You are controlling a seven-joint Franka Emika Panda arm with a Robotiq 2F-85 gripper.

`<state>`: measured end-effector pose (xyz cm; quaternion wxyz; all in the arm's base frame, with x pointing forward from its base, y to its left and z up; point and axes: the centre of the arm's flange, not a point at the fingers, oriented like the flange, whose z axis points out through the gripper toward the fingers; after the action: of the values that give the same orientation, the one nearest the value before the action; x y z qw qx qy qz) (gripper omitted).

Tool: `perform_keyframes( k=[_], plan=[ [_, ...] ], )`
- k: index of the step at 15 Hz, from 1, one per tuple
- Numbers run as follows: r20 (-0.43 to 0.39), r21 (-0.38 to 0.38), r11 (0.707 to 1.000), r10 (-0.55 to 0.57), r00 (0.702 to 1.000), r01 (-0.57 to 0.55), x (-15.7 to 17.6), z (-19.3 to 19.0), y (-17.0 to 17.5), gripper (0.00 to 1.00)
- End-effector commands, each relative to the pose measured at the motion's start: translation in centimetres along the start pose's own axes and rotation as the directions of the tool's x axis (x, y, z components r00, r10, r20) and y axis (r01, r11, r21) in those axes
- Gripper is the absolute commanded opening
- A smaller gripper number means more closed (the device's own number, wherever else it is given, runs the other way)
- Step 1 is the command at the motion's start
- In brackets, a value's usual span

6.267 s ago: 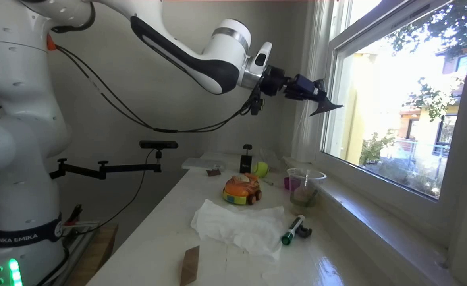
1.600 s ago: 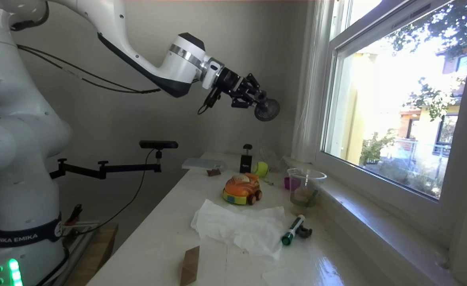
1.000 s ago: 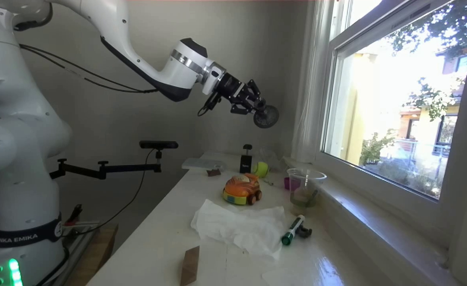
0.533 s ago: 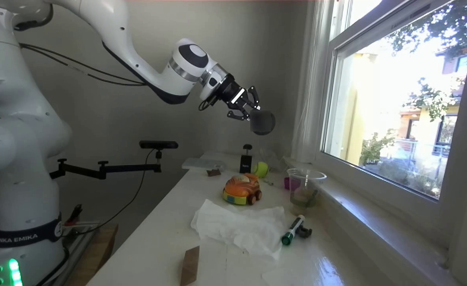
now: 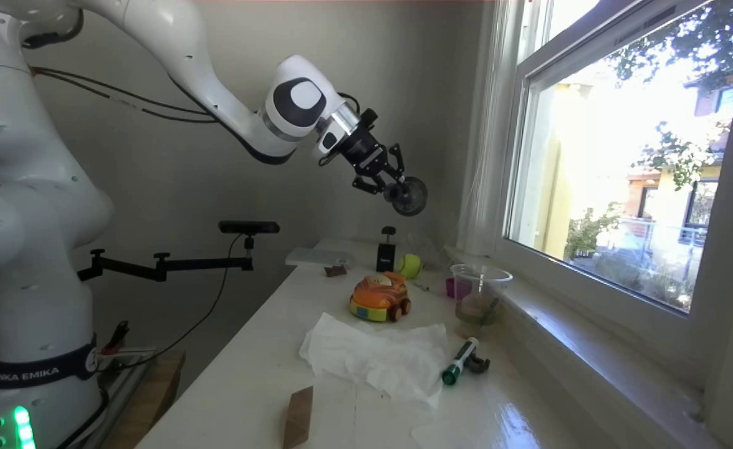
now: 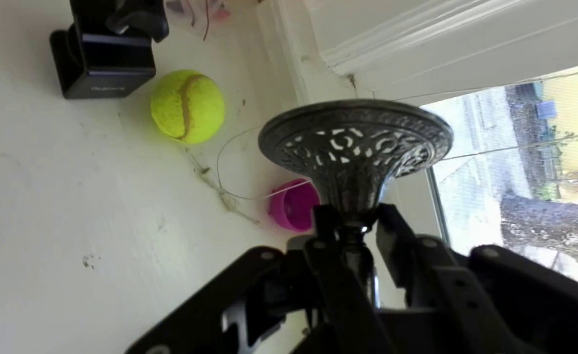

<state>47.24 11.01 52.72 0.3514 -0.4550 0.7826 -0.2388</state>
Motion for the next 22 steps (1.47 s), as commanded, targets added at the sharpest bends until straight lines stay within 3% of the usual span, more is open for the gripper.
perform_keyframes(
  k=[1,5,12,16,17,20,21,22],
  plan=[
    [0.065,0.003,0.985,0.174,0.983,-0.175,0.0,-0.6,0.7,0.07],
    [0.098,-0.007,0.964,0.266,0.959,-0.267,0.3,-0.5,0.6,0.07],
    [0.127,-0.012,0.944,0.330,0.936,-0.331,0.4,-0.3,1.0,0.07],
    [0.146,-0.029,0.911,0.412,0.899,-0.412,0.4,-0.3,1.2,0.07],
    [0.114,-0.042,0.936,0.351,0.930,-0.348,0.8,0.4,0.7,0.29],
    [0.119,-0.045,0.929,0.370,0.921,-0.367,0.7,0.4,0.7,0.29],
    [0.120,-0.045,0.929,0.371,0.921,-0.368,0.8,0.4,0.7,0.07],
    [0.129,-0.028,0.936,0.351,0.927,-0.350,0.7,0.3,1.1,0.07]
  ],
)
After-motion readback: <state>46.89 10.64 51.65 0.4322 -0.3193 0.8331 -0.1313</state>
